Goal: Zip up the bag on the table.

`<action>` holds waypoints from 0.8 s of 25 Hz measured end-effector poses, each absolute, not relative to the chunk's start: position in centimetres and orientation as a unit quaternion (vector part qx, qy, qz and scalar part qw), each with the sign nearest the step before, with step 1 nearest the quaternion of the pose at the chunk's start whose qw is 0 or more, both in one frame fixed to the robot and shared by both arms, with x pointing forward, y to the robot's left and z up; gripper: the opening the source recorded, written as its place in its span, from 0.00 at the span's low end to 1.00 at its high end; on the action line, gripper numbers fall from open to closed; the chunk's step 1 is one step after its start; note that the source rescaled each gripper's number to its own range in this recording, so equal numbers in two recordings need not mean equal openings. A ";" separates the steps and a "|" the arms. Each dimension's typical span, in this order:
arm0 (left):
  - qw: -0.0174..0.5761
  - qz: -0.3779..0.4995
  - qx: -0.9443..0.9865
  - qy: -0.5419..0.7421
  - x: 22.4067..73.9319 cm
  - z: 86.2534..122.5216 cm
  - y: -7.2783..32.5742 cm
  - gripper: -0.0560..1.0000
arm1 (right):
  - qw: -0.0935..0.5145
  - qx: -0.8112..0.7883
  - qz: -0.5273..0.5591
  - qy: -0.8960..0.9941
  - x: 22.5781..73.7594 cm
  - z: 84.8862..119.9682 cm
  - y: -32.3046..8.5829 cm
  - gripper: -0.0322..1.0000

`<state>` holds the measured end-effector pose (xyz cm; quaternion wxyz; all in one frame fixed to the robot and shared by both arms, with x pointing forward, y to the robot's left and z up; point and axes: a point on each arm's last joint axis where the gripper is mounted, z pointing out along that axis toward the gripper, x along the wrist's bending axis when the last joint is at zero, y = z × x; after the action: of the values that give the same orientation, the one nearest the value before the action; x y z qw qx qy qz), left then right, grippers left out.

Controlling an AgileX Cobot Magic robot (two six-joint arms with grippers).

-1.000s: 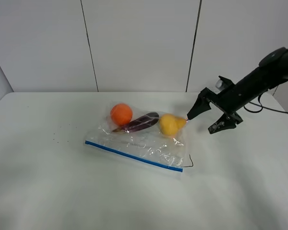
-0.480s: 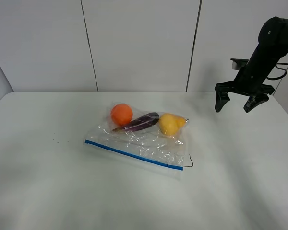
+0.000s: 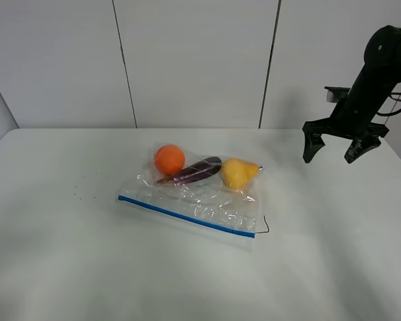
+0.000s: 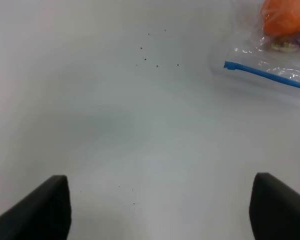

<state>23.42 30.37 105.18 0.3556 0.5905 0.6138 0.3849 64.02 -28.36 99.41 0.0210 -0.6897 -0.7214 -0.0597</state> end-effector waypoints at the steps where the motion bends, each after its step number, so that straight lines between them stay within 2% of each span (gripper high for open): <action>1: 0.356 0.385 0.590 0.614 23.4 105.2 30.4 0.95 | 0.025 -0.690 -0.054 -0.721 63.0 99.5 -28.4 1.00; 12: 0.356 0.385 0.590 0.614 23.4 105.2 30.4 0.95 | 0.047 -0.688 -0.023 -0.724 49.0 101.6 -28.7 1.00; 16: 0.356 0.385 0.590 0.614 23.4 105.2 30.4 0.95 | 0.031 -0.688 -0.035 -0.725 43.7 101.8 -28.8 1.00; 20: 0.356 0.385 0.590 0.614 23.4 105.2 30.4 0.95 | -0.020 -0.684 -0.073 -0.725 39.2 101.7 -29.0 1.00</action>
<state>23.42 30.37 105.18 0.3556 0.5905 0.6138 0.3849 39.21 -28.98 101.66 -0.0196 -0.6844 -0.7252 -0.0727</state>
